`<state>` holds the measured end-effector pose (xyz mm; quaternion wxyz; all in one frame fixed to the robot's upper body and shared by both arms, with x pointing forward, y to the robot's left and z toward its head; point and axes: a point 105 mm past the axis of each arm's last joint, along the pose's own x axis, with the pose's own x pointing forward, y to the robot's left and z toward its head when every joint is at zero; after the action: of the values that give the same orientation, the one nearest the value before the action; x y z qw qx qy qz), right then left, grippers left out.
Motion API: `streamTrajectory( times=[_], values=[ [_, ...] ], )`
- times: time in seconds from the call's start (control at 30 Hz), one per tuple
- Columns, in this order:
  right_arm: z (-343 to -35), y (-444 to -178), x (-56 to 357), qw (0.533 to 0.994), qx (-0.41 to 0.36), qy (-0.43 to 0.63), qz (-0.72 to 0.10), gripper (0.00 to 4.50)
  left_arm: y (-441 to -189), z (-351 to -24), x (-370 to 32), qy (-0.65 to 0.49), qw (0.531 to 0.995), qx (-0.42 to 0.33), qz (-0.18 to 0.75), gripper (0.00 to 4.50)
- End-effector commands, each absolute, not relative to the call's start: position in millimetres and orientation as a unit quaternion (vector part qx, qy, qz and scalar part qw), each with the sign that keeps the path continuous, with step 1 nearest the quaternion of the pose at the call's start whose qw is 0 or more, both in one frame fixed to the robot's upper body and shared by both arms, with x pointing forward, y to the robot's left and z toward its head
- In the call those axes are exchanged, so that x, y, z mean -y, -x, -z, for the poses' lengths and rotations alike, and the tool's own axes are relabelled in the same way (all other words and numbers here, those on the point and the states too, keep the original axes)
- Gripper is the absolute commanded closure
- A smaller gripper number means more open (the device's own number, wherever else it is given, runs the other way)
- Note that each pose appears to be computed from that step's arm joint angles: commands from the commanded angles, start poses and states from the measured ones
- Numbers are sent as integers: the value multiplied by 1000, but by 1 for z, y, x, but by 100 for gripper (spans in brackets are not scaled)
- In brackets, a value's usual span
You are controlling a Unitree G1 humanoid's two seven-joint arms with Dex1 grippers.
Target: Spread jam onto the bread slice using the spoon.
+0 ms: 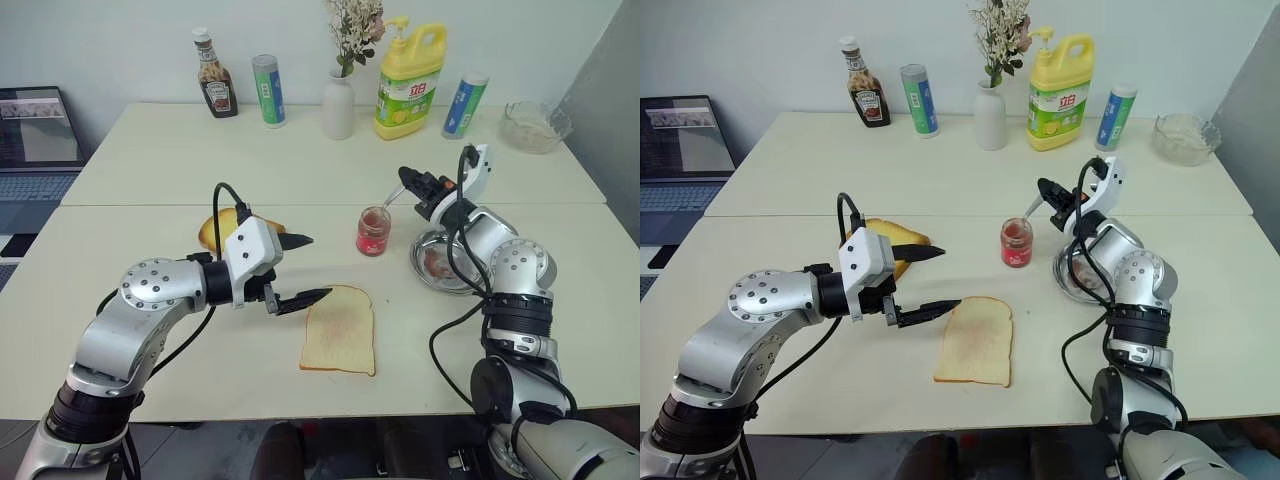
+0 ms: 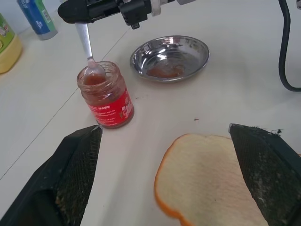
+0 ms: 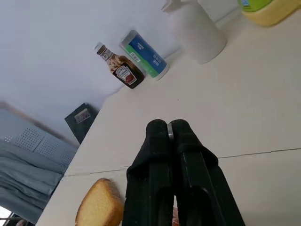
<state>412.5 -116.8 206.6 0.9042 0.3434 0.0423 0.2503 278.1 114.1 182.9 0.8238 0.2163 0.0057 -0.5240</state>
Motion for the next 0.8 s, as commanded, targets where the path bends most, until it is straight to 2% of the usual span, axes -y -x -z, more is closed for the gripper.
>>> streamTrajectory(
  times=[0.03, 0.5, 0.8],
  values=[
    [-231, -410, 115, 894, -11, -358, -268, 446, -277, -192, -113, -230, 819, 15, 525, 0],
    [-234, -407, 138, 886, -16, -397, -241, 446, -278, -195, -114, -226, 820, 20, 525, 0],
    [-230, -406, 153, 863, -15, -459, -210, 446, -281, -201, -112, -208, 821, 34, 531, 0]
  ],
)
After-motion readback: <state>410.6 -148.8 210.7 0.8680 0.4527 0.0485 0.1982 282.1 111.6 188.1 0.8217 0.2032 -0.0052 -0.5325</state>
